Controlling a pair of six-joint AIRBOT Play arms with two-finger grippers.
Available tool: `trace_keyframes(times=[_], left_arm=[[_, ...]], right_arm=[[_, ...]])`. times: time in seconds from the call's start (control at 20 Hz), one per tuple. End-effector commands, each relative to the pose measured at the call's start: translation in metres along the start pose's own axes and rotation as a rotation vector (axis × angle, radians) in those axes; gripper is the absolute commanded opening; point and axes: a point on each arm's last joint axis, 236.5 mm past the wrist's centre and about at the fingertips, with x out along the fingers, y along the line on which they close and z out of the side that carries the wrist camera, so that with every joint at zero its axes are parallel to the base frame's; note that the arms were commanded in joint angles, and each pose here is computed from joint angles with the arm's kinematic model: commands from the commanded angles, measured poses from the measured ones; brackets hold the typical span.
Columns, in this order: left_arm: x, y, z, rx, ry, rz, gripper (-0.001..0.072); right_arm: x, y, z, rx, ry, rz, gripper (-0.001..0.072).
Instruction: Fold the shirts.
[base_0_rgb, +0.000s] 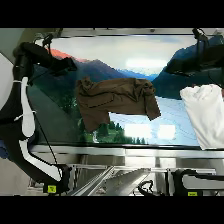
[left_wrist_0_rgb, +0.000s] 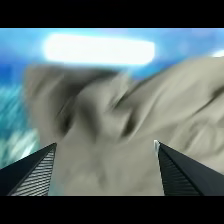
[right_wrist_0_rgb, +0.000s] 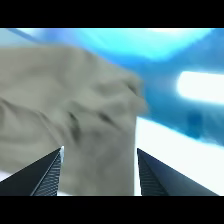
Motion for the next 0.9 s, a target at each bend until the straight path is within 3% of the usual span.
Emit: trace_keyframes(times=[0.0, 0.1, 0.25, 0.4, 0.55, 0.7, 0.75, 0.8, 0.85], left_arm=[[-0.018, 0.05, -0.078, -0.082, 0.202, 0.061, 0.0691], [0.009, 0.068, -0.131, -0.184, 0.26, 0.036, 0.0692], [0.058, 0.055, -0.17, -0.283, 0.21, -0.119, 0.0692], [0.098, 0.044, -0.174, -0.352, 0.158, -0.213, 0.0691], [0.129, 0.031, -0.179, -0.32, 0.232, -0.246, 0.0689], [0.139, 0.025, -0.158, -0.277, 0.233, -0.26, 0.0335], [0.137, 0.024, -0.15, -0.266, 0.226, -0.266, 0.0164], [0.134, 0.023, -0.143, -0.259, 0.211, -0.267, 0.0041], [0.129, 0.024, -0.136, -0.254, 0.193, -0.268, 0.0021]], right_arm=[[-0.002, -0.029, -0.09, 0.105, 0.188, -0.065, 0.0526], [0.027, -0.031, -0.147, 0.154, 0.279, -0.049, 0.0526], [0.058, -0.022, -0.196, 0.225, 0.327, 0.027, 0.0521], [0.063, -0.008, -0.193, 0.237, 0.3, 0.097, 0.052], [0.063, -0.003, -0.191, 0.225, 0.29, 0.116, 0.0518], [0.063, -0.003, -0.192, 0.217, 0.296, 0.118, 0.0517], [0.063, -0.004, -0.193, 0.215, 0.297, 0.112, 0.0517], [0.063, -0.005, -0.194, 0.216, 0.301, 0.109, 0.0517], [0.065, -0.006, -0.194, 0.22, 0.303, 0.109, 0.0517]])
